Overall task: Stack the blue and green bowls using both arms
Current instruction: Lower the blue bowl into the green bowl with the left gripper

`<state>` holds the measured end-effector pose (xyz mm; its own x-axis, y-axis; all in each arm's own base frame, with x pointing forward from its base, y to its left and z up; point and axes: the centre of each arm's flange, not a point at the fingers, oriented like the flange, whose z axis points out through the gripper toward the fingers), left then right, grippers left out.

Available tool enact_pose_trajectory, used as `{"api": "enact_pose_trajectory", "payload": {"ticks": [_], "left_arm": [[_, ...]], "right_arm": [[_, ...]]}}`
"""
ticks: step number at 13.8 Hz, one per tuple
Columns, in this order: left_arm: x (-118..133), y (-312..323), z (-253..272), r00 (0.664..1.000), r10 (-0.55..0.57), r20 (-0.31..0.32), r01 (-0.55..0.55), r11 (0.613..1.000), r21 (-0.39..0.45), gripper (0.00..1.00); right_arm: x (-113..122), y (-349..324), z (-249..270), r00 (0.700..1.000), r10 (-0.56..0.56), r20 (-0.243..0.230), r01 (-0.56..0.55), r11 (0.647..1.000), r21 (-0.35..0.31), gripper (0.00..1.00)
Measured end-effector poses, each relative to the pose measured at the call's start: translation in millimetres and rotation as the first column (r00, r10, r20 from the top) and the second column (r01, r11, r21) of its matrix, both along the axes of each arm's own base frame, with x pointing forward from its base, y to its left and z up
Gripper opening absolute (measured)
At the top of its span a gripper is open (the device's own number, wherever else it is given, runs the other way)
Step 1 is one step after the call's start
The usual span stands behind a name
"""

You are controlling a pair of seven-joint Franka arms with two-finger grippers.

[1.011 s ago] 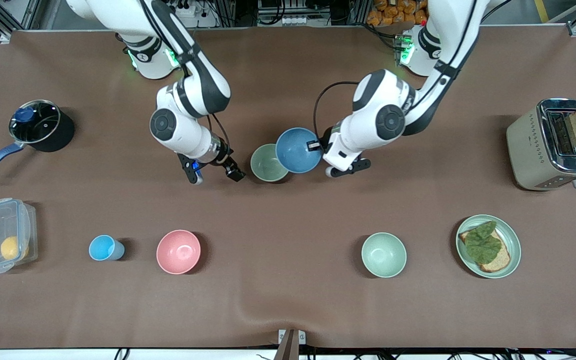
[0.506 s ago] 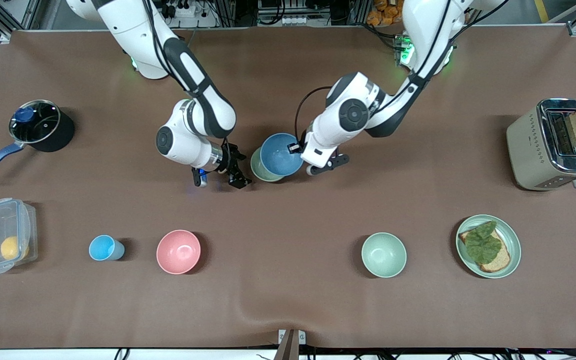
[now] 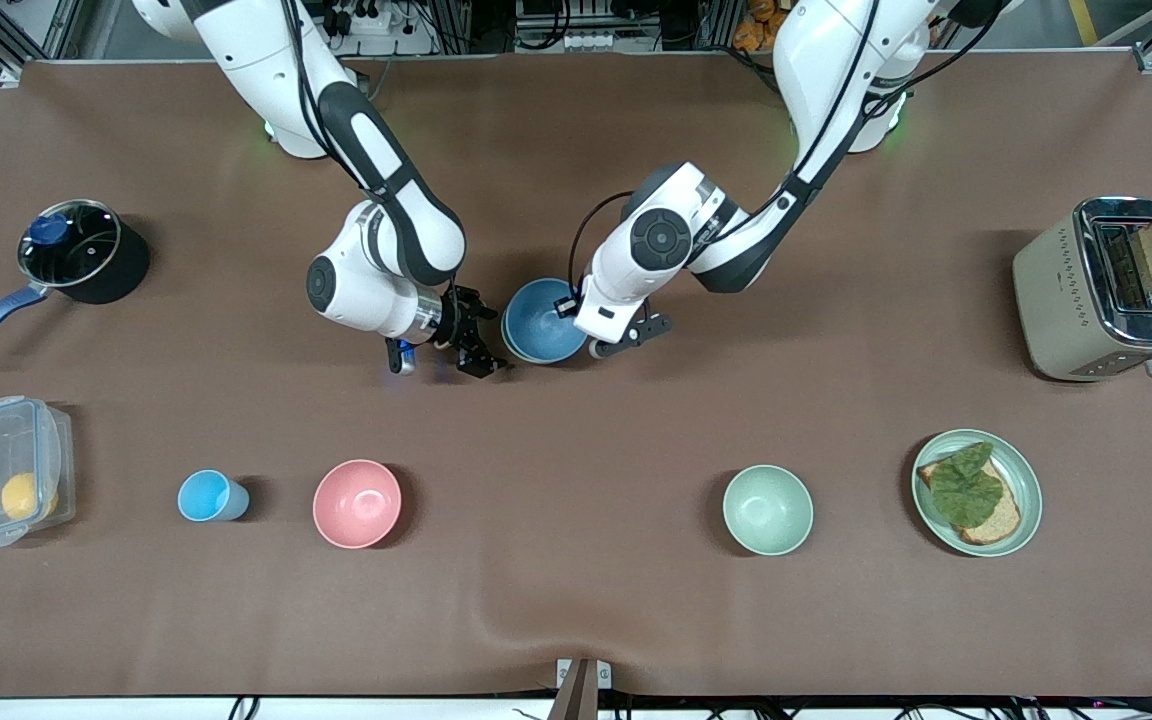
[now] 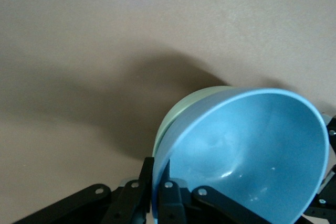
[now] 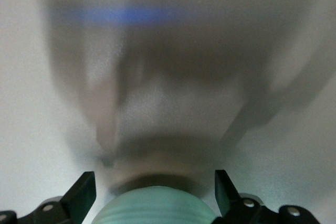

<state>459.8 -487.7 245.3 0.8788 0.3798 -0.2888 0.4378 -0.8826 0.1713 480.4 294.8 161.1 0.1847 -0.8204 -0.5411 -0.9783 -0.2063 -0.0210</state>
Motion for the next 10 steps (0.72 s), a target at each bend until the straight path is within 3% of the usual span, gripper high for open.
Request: {"api": "enact_pose_trajectory", "payload": {"ticks": [8,10], "left_arm": [[-2.3,-18.8,-13.5,1.000,0.008,0.010,-0.009,1.000,0.022,0.10],[-0.2,-22.8,-6.0,0.999,0.005,0.032,-0.006,1.000,0.026,0.29]], "right_arm": [[1.8,-3.1,0.0,1.000,-0.007,-0.002,0.007,1.000,0.001,1.00],[1.8,-3.0,0.0,1.000,-0.007,-0.002,0.007,1.000,0.001,1.00]]}}
